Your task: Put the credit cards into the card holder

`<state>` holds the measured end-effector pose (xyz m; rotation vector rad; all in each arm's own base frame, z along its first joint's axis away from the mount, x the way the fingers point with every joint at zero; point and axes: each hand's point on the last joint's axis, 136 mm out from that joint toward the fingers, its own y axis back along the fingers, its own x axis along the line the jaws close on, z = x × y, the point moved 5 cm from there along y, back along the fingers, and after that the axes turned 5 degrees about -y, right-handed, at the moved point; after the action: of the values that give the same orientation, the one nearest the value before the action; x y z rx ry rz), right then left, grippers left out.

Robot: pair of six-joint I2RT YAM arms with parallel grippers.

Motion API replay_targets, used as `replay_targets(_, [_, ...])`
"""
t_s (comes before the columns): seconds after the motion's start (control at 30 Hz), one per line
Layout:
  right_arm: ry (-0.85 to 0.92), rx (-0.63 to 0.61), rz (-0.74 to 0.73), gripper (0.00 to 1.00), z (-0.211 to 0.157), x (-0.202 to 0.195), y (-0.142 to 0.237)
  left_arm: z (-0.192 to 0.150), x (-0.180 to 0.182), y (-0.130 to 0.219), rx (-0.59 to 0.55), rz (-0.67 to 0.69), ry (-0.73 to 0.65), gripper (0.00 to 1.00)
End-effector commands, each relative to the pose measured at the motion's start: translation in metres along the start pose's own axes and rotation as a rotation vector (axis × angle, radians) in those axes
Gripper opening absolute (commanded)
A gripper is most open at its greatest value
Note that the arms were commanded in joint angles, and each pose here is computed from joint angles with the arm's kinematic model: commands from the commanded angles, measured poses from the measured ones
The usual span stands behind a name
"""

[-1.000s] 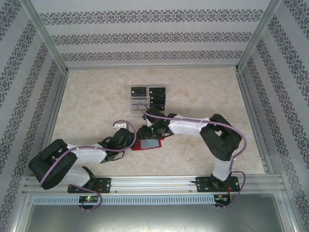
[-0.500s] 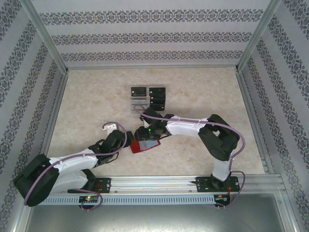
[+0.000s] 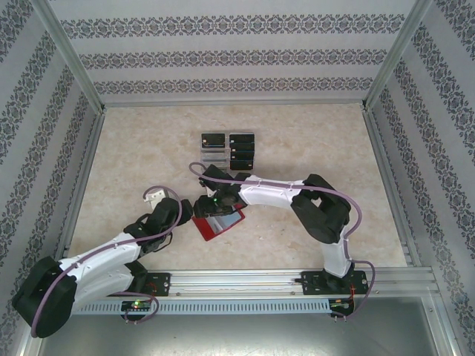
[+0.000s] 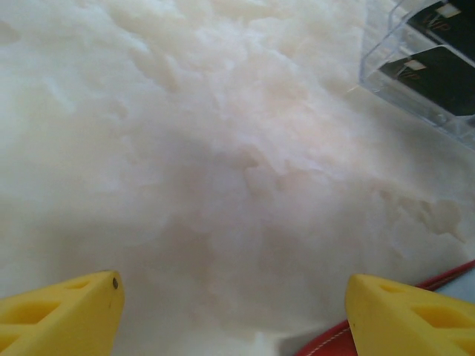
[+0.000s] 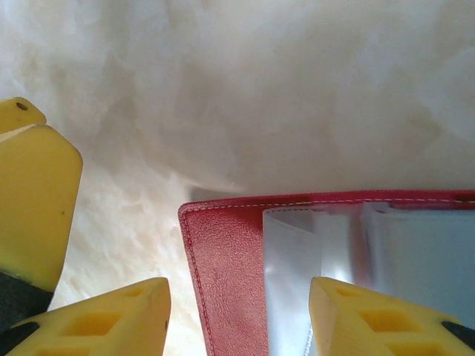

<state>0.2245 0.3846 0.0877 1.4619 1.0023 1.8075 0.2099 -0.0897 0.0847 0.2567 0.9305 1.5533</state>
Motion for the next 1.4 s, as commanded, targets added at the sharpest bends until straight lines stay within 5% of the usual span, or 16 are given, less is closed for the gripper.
replay_targets(0.0, [0.088,0.093,0.063,0.54,-0.026,0.033,-0.009,0.012,-0.011,0.004,-0.020,-0.058,0.028,0.79])
replay_targets(0.8, [0.274,0.140,0.150,0.55,-0.105,0.089,0.028,0.045,-0.018,0.015,-0.035,-0.068,0.022,0.82])
replay_targets(1.13, [0.147,-0.092,0.044,0.54,-0.039,0.013,0.095,0.046,-0.025,0.019,-0.007,-0.117,0.023,0.82])
replay_targets(1.37, [0.125,-0.152,-0.145,0.55,0.011,-0.047,0.090,0.044,-0.029,0.020,0.016,-0.144,0.023,0.82])
